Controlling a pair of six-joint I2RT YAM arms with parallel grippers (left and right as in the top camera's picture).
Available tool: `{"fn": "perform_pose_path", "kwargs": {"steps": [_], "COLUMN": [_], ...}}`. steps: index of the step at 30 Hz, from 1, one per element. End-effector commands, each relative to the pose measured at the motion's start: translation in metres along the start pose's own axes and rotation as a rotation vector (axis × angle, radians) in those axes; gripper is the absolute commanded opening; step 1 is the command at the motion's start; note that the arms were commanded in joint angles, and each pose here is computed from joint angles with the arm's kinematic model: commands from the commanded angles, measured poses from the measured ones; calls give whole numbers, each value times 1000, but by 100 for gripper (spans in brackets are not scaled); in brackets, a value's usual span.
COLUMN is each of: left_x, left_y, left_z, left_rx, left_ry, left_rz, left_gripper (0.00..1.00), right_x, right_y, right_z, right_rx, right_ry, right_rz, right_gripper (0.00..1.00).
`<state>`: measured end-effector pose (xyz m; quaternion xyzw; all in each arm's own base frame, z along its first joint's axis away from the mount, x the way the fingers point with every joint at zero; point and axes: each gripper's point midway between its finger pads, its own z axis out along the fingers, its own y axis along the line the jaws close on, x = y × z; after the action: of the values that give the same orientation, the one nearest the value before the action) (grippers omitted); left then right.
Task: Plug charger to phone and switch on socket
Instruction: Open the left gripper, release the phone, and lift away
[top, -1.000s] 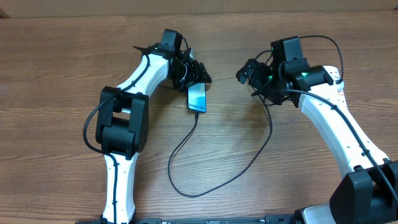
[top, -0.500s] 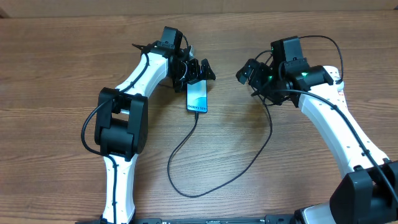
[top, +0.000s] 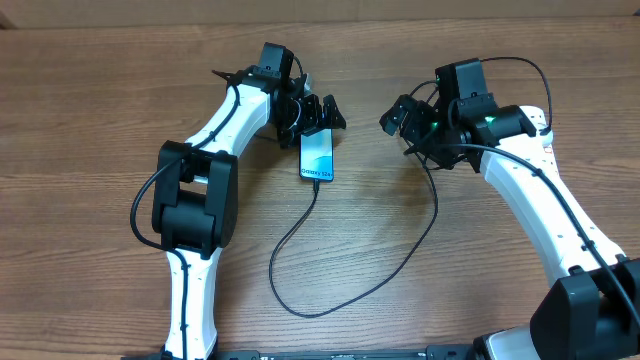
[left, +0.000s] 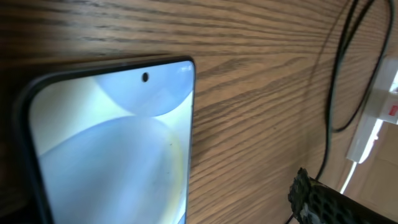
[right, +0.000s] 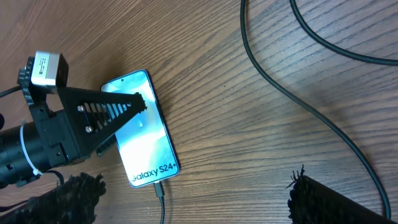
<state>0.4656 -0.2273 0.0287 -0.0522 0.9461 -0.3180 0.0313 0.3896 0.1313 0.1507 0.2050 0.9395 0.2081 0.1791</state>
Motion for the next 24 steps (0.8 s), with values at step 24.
{"fn": "perform_pose_path", "kwargs": {"steps": [24], "left_x": [-1], "left_y": [65], "left_z": [-5], "left_rx": [-324], "left_ry": [-49], "left_rz": [-54], "left_gripper": [100], "right_x": [-5], "right_y": [0], "right_z": [-10], "right_rx": [19], "right_ry": [-43], "right_rz": [-16], "right_gripper": [100]}}
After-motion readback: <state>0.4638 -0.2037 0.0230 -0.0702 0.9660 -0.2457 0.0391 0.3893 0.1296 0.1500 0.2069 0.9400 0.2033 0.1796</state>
